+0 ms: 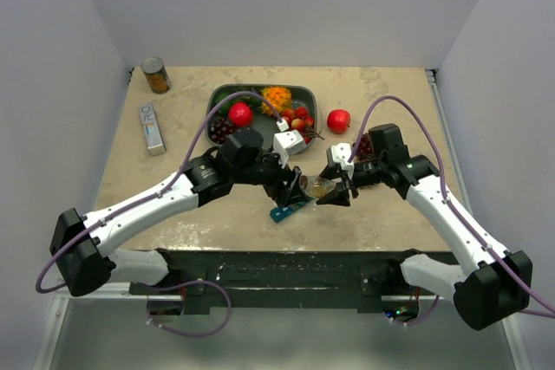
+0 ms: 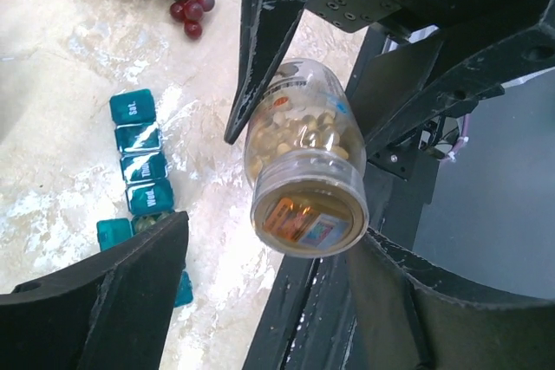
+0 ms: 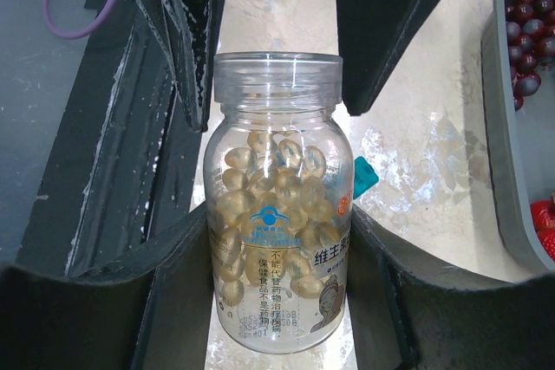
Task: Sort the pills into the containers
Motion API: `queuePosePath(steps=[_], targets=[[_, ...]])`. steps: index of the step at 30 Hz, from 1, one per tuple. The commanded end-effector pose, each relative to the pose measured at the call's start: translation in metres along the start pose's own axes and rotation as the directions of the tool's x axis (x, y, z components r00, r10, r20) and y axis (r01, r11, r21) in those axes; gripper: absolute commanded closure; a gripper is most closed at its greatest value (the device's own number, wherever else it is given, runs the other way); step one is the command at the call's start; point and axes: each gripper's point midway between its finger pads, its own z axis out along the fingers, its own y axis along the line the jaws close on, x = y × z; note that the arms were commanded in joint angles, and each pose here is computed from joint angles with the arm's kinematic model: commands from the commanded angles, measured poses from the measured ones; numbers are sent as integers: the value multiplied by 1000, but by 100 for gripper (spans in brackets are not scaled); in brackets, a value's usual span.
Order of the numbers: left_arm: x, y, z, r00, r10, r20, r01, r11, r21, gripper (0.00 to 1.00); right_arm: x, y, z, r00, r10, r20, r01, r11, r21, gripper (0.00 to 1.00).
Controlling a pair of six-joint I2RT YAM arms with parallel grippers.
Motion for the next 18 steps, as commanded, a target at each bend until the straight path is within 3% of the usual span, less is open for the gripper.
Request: queuePosePath(steps=[1,8,12,18], targets=[[-4,17,-15,999,-4,40,8,997,-79,24,-22,2,-3,996,-70,59,71,997,-10,100],[7,24,-21,999,-30,30,33,996,-81,24,-21,1,-3,996,-67,55,68,998,-7,100],[8,9,-26,1000,6,22,-6,1000,-3,24,-20,0,-3,996,-68,50,68,998,-5,100],[-18,-33,-52,990,33,140,-55,986,156,21,-18,-4,-3,997,-63,39,63,998,12,100]])
